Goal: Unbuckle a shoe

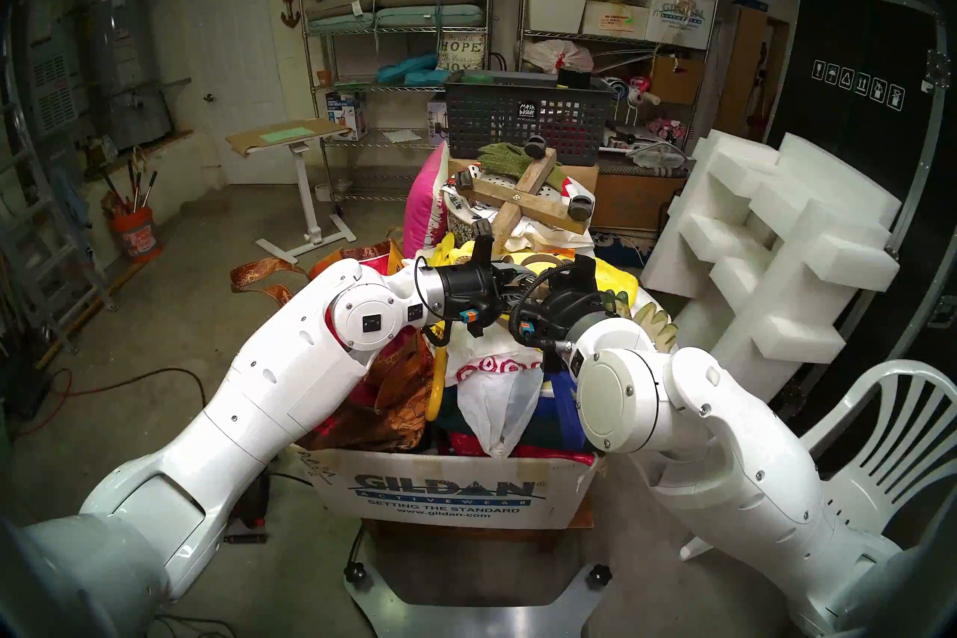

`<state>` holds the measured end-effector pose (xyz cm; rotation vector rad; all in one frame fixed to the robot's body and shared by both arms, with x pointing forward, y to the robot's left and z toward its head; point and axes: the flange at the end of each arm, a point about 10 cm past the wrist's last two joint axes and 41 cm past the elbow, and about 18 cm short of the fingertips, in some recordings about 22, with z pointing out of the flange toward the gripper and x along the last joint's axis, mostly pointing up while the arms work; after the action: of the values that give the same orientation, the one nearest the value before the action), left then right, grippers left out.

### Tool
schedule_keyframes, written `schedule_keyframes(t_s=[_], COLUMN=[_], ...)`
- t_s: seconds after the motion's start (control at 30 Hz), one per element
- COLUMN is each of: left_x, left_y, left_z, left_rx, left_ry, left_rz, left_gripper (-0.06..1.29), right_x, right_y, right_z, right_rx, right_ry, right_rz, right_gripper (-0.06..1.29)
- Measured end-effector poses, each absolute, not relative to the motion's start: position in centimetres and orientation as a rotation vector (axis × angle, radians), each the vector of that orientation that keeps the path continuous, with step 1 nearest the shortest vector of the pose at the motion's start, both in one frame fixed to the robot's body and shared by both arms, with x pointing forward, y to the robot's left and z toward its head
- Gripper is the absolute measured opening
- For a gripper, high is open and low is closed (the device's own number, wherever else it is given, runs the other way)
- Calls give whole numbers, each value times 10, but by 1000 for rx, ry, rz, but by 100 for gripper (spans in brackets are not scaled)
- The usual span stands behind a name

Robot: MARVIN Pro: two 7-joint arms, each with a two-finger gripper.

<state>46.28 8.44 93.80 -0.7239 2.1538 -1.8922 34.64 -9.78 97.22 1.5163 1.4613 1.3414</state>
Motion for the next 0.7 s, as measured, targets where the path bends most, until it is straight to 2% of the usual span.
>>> schedule_keyframes(t_s=[0.23,0.37,0.7], left_x=[463,463,463], left_y=[85,85,84], left_z=[939,939,940], left_rx=[-724,-724,-722], left_ry=[2153,2154,2155], left_rz=[-1892,-1891,-1891], left_gripper=[23,23,23], right_x=[347,348,350], right_y=[-97,-97,-100], right_z=[970,970,971], right_rx=[1508,1504,1506], right_ry=[1468,1467,1450], right_rz=[1334,1331,1318], right_gripper=[59,48,48])
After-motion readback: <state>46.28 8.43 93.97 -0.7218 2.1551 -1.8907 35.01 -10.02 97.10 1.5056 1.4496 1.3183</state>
